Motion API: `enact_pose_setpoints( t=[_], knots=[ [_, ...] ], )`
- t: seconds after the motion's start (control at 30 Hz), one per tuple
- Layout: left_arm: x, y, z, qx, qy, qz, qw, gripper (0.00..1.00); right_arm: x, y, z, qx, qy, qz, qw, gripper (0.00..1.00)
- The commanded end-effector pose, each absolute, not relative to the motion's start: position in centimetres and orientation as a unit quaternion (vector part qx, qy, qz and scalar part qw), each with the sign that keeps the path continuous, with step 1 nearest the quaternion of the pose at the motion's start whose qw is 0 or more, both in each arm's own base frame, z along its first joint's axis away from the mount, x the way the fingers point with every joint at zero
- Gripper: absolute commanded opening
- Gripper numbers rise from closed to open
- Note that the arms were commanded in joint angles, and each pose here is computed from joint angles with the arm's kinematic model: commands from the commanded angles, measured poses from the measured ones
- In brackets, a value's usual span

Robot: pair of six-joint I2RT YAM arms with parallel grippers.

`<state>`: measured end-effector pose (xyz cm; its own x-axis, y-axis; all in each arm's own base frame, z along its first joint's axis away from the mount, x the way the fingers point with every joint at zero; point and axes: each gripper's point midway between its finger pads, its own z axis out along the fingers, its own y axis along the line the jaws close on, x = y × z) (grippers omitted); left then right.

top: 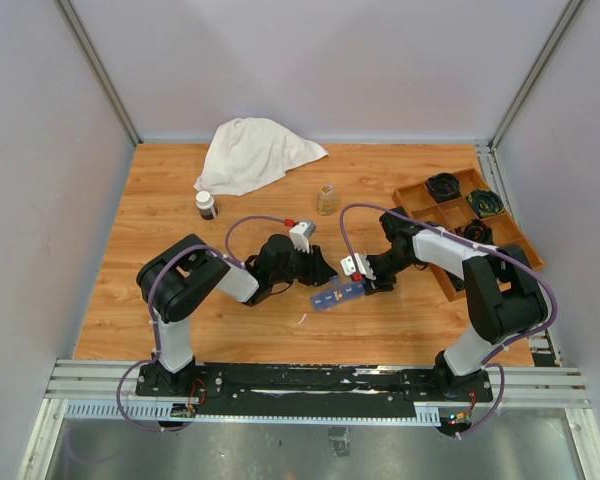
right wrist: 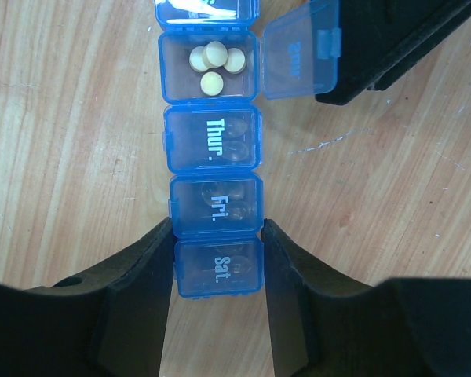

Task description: Sort the pills into containers

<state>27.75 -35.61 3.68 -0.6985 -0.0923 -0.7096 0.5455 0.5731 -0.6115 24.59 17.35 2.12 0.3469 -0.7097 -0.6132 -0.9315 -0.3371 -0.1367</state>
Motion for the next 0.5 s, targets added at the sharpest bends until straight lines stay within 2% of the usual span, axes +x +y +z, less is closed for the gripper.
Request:
enact_pose_setpoints(
  t=[0.0, 0.23, 0.3, 0.47],
  knots=[
    [27.3, -36.5, 6.5, 0.153, 0.783, -0.459, 0.391, 0.4, 24.2, 16.8, 0.6, -0.794, 0.528, 0.215, 0.212, 0.42],
    [26.1, -36.3, 7.7, 0.158, 0.776, -0.459, 0.402, 0.39, 24.3, 16.8, 0.6, -0.793, 0.53, 0.214, 0.212, 0.41],
    [25.7, -36.3, 7.7, 0.161, 0.776, -0.461, 0.4, 0.37, 24.3, 16.8, 0.6, -0.792, 0.531, 0.213, 0.213, 0.41],
    [24.6, -36.7, 7.4, 0.169, 0.777, -0.468, 0.385, 0.24, 24.4, 16.8, 0.7, -0.792, 0.532, 0.213, 0.213, 0.41]
  ],
)
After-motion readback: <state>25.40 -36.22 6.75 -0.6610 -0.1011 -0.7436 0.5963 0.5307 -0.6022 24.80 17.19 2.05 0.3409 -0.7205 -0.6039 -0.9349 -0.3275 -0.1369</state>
